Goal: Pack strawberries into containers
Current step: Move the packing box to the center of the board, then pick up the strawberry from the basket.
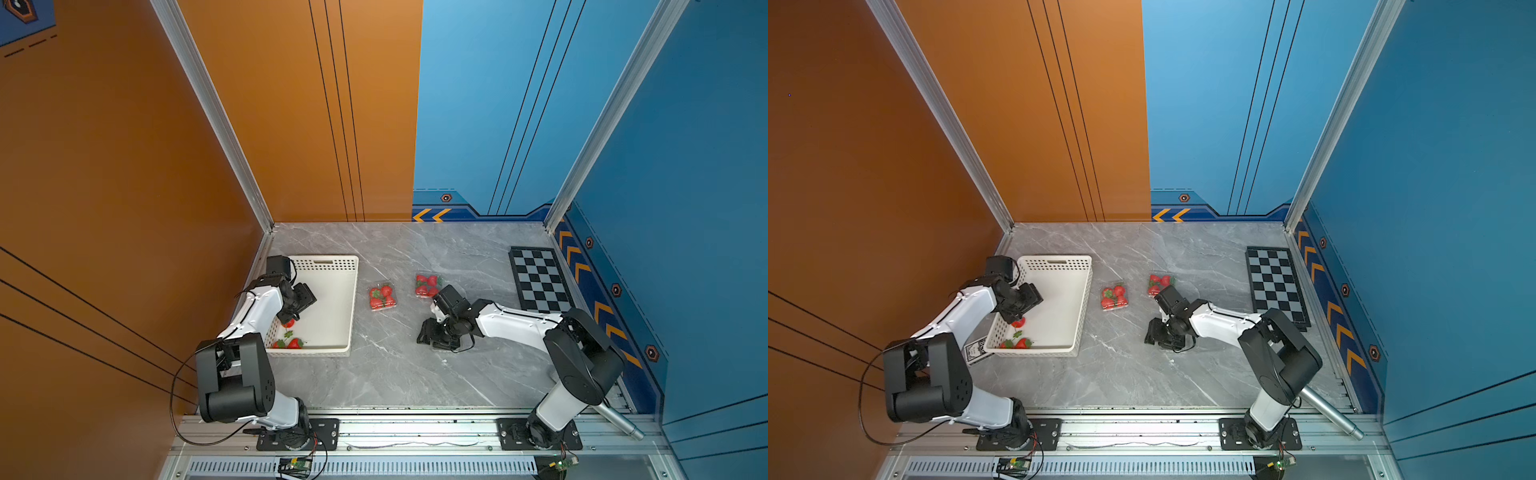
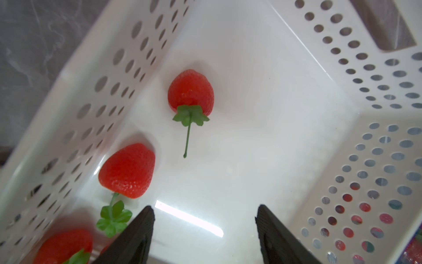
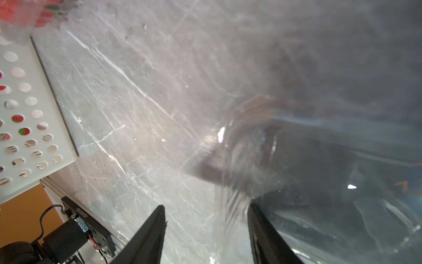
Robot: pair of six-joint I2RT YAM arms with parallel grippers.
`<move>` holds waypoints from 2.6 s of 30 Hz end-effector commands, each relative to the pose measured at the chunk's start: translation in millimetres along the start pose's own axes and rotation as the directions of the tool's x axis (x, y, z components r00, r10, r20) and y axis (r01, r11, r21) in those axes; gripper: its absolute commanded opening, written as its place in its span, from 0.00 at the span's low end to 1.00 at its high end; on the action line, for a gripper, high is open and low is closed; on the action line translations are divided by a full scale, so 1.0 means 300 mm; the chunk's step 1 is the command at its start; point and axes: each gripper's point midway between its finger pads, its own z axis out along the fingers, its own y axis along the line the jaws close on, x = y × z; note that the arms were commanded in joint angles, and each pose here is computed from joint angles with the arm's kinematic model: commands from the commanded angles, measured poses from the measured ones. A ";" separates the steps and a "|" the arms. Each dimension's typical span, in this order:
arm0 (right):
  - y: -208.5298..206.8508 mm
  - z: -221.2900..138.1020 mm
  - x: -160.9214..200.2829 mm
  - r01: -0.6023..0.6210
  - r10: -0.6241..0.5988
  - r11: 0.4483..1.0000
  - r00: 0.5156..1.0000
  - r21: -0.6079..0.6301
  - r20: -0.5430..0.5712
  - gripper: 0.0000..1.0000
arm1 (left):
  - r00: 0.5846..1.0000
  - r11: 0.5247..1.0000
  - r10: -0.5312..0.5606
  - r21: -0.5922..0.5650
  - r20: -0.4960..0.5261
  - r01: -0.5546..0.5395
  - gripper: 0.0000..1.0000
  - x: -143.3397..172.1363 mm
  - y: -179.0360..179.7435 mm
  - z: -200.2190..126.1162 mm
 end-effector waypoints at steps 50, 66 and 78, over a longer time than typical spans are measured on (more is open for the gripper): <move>0.074 0.058 0.052 0.040 -0.038 0.999 0.998 0.032 -0.052 0.59 | 0.998 0.996 -0.054 -0.077 0.007 0.055 0.69 -0.195 0.069 0.198; 0.089 0.050 0.050 0.069 -0.068 0.998 0.997 0.002 -0.047 0.58 | 0.996 0.971 0.000 -0.237 0.089 0.021 0.69 -0.247 0.078 0.221; 0.072 0.048 0.044 0.061 -0.063 0.998 0.997 -0.033 -0.046 0.58 | 0.992 0.943 0.007 -0.332 0.126 0.035 0.69 -0.259 0.111 0.233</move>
